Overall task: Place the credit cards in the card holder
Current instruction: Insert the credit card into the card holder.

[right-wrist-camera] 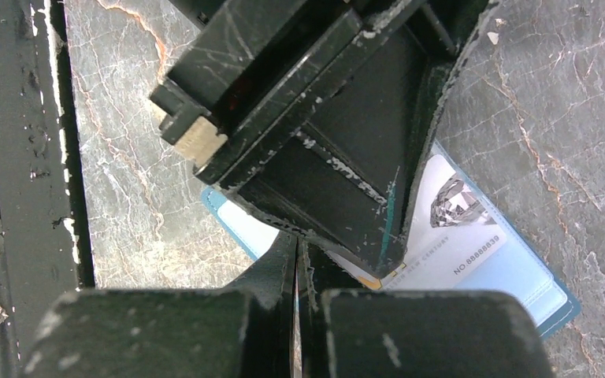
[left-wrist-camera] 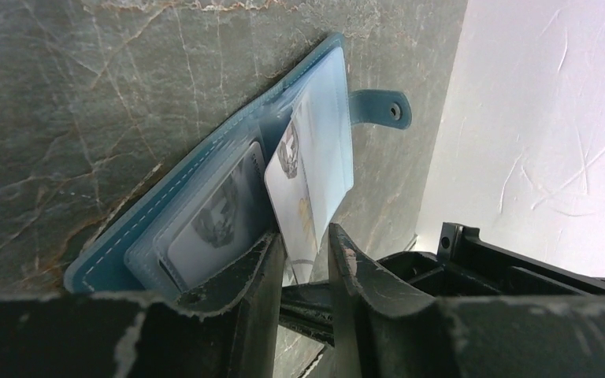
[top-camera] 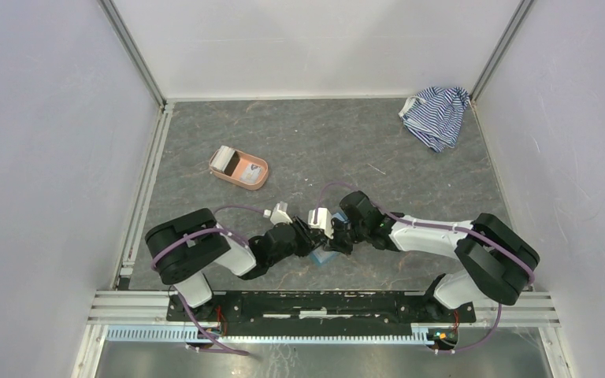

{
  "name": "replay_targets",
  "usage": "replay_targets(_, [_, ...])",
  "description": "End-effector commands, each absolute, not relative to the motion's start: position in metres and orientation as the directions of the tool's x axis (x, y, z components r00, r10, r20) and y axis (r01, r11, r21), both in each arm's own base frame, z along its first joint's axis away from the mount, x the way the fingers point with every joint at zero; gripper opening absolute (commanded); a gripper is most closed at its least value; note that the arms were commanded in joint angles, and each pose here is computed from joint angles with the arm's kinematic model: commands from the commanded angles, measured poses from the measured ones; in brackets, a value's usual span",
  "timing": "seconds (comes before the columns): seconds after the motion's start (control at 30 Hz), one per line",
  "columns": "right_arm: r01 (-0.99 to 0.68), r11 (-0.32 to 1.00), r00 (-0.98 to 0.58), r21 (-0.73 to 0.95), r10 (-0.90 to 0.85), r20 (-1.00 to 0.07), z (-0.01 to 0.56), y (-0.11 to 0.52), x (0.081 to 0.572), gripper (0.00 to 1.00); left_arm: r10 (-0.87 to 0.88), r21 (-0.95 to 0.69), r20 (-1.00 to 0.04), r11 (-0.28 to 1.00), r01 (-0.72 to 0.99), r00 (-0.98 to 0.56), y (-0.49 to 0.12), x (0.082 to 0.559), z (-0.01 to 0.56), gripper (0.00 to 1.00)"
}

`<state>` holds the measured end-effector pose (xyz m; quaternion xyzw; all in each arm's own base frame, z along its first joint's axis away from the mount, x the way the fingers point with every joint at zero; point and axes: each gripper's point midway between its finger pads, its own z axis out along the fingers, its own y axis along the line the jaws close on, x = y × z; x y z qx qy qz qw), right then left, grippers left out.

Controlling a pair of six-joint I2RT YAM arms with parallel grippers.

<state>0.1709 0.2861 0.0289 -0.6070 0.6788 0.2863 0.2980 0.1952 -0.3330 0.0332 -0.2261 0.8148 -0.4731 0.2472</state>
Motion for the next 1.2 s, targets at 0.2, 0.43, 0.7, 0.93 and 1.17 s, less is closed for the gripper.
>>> replay_targets(0.2, [-0.985,0.17,-0.093,-0.025,-0.654,-0.751,0.036,0.284,0.198,0.0,-0.525,-0.777,-0.283,0.616,-0.129,-0.803,-0.302,0.179,0.003,0.36])
replay_targets(0.43, [-0.981,0.194,-0.111,-0.023,-0.65,-0.752,0.037,0.281,0.204,0.0,-0.514,-0.775,-0.289,0.621,-0.118,-0.808,-0.308,0.181,0.003,0.36])
replay_targets(0.7, [-0.997,0.058,-0.08,0.058,-0.551,-0.831,0.071,0.284,0.193,0.03,-0.508,-0.768,-0.292,0.629,-0.118,-0.81,-0.311,0.182,0.001,0.36])
replay_targets(0.93, [-0.982,0.166,-0.158,0.085,-0.497,-0.853,0.085,0.262,0.221,0.03,-0.494,-0.755,-0.308,0.647,-0.107,-0.813,-0.314,0.186,0.002,0.37])
replay_targets(1.17, [-0.974,0.204,-0.19,0.095,-0.516,-0.835,0.079,0.257,0.229,0.03,-0.477,-0.743,-0.315,0.661,-0.099,-0.82,-0.32,0.191,-0.001,0.37])
